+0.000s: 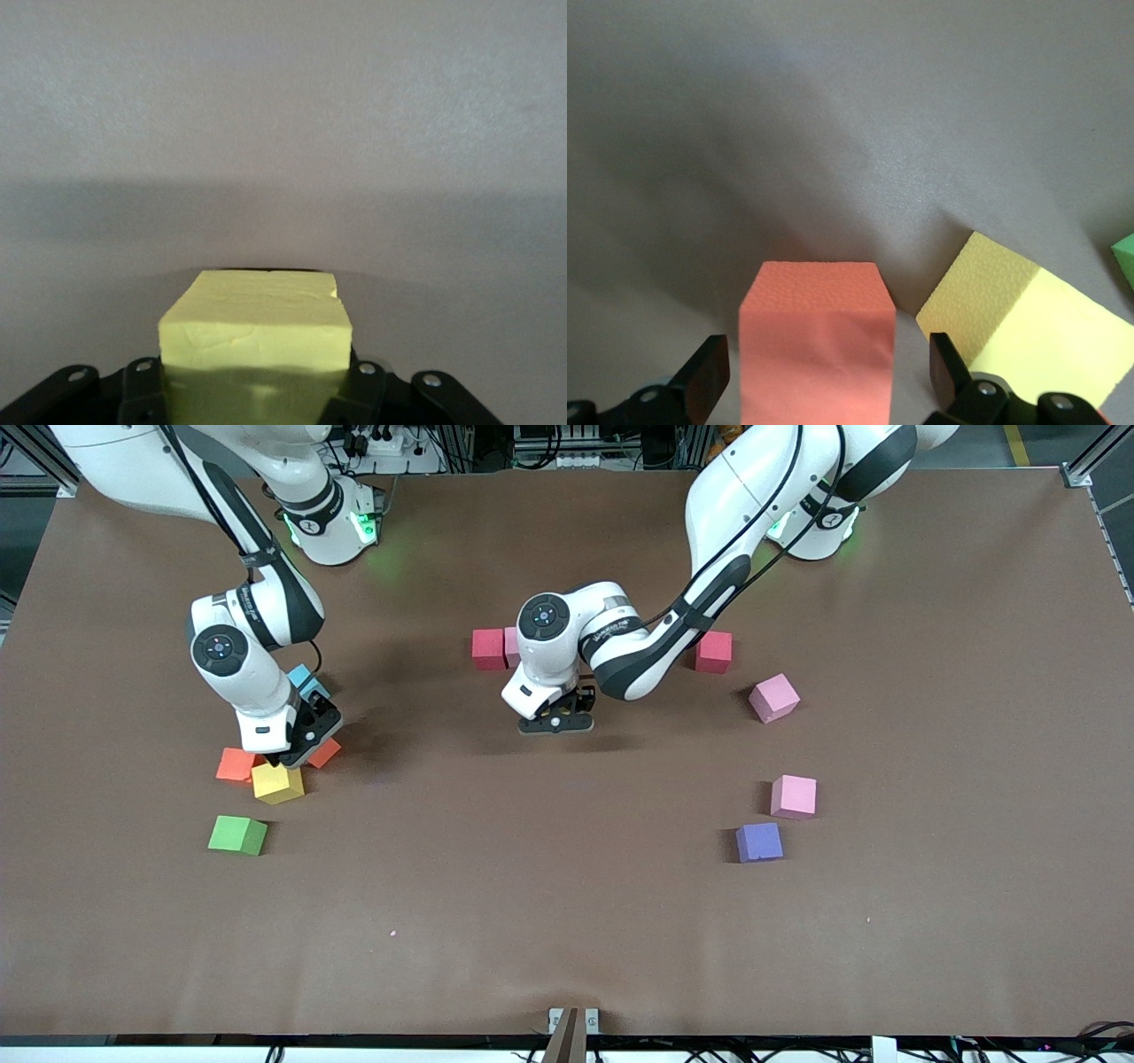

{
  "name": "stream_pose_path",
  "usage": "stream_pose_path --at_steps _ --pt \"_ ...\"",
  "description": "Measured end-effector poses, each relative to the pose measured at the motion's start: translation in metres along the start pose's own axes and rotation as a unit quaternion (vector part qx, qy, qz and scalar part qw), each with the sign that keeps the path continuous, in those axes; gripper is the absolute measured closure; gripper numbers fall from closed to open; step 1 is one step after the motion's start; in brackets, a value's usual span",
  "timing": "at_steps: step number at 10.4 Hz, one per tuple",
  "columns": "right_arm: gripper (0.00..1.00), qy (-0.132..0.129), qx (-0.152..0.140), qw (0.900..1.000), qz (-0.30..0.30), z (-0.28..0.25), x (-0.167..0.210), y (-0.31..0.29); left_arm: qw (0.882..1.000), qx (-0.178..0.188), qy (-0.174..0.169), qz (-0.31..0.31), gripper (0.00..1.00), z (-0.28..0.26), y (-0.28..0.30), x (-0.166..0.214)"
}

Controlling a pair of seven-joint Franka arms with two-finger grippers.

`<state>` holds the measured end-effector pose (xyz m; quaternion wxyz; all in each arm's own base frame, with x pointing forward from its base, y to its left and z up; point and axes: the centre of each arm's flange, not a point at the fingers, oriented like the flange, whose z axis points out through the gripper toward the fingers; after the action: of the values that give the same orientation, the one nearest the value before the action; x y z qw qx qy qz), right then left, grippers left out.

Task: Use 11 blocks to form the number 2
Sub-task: 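Set yellow against cyan with the left gripper while the right gripper lifts orange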

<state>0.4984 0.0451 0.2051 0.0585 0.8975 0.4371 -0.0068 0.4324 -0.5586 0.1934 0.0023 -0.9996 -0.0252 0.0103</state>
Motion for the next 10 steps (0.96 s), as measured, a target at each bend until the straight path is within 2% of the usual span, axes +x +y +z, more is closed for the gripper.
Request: stream_pose_path --at_steps 4,7,9,10 --pt "0.00 0.008 0.005 1.000 -0.004 0.015 0.000 -0.002 1.000 0.004 -0.005 0.003 0.39 0.007 0.001 -0.005" --pt "0.05 0.009 0.005 1.000 -0.004 0.016 -0.001 -0.001 1.000 0.004 -0.005 0.004 0.39 0.008 0.002 -0.006" --pt "0.33 0.011 0.002 1.000 -0.004 0.013 0.000 0.001 1.000 0.005 -0.005 0.005 0.39 0.008 0.002 -0.007" --pt "0.37 0.013 -0.002 1.000 -0.004 0.009 0.001 0.003 1.000 0.006 -0.006 0.006 0.39 0.008 0.003 -0.008"
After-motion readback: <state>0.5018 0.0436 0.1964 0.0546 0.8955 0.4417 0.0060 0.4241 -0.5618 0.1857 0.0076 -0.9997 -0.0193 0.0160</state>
